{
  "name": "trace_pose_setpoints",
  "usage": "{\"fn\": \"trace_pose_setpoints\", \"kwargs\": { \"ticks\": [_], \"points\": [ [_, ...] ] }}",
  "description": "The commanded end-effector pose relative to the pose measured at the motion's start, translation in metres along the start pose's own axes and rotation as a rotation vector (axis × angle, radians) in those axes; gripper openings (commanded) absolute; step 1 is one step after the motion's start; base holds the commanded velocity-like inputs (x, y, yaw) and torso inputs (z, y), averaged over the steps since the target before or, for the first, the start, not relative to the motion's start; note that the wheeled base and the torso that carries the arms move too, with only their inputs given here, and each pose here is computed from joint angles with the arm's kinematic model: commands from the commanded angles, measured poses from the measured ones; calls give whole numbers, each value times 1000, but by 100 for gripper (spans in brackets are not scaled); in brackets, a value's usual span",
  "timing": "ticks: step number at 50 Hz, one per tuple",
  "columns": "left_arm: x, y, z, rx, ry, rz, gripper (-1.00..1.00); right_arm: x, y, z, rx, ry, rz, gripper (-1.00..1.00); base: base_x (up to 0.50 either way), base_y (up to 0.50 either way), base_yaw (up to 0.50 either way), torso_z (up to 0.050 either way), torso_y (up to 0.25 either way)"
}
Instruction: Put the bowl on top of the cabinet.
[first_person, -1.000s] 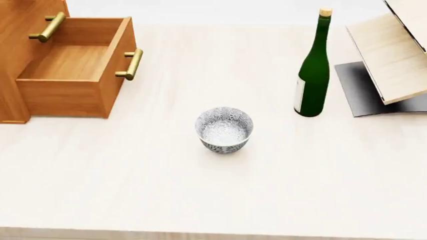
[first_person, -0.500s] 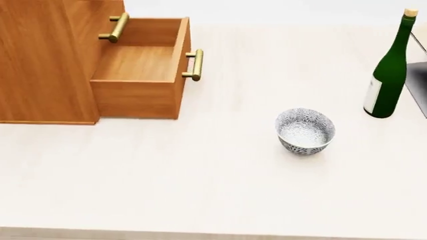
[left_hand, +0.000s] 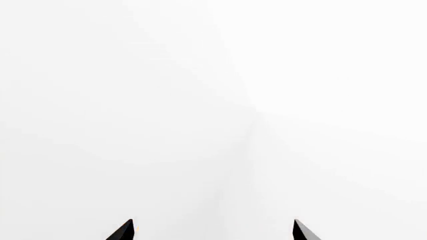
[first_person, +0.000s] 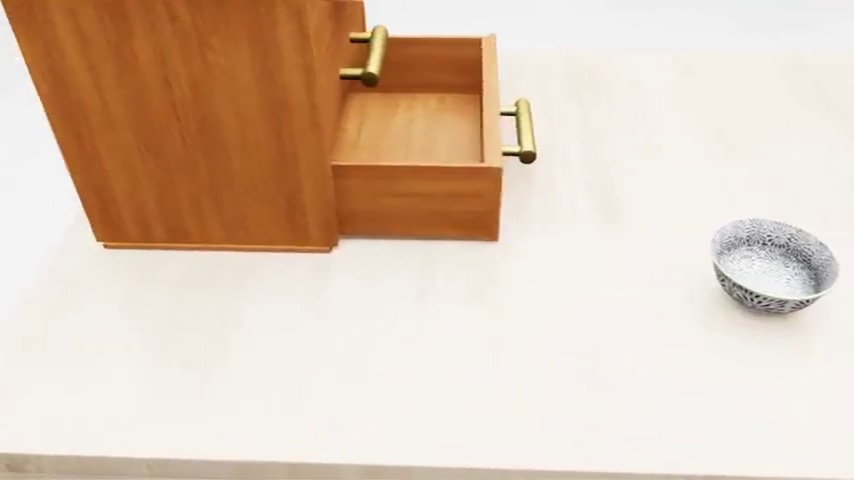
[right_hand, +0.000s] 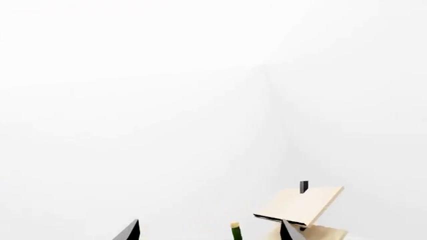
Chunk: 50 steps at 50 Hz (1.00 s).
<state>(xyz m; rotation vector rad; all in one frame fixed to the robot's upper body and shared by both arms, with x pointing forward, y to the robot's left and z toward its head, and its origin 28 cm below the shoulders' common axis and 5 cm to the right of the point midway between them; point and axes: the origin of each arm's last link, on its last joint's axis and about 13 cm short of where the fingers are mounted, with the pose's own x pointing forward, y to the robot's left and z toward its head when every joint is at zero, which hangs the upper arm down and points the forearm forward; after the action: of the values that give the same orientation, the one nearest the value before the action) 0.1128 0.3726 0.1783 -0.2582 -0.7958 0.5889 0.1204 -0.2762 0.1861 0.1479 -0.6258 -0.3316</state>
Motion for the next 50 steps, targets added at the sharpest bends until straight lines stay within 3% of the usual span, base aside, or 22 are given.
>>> {"fn": "trace_pose_setpoints", "kwargs": {
  "ticks": [1, 23, 50],
  "points": [
    [0, 0, 0, 0, 0, 0, 100, 0, 0, -2, 1, 9, 3, 100, 0, 500, 0, 0, 0],
    [0, 0, 0, 1, -1, 0, 100, -1, 1, -4, 18, 39, 18, 100, 13, 28, 0, 0, 0],
    [0, 1, 1, -1, -3, 0, 100, -3, 2, -4, 27, 54, 46, 100, 498, 0, 0, 0, 0]
  ]
}}
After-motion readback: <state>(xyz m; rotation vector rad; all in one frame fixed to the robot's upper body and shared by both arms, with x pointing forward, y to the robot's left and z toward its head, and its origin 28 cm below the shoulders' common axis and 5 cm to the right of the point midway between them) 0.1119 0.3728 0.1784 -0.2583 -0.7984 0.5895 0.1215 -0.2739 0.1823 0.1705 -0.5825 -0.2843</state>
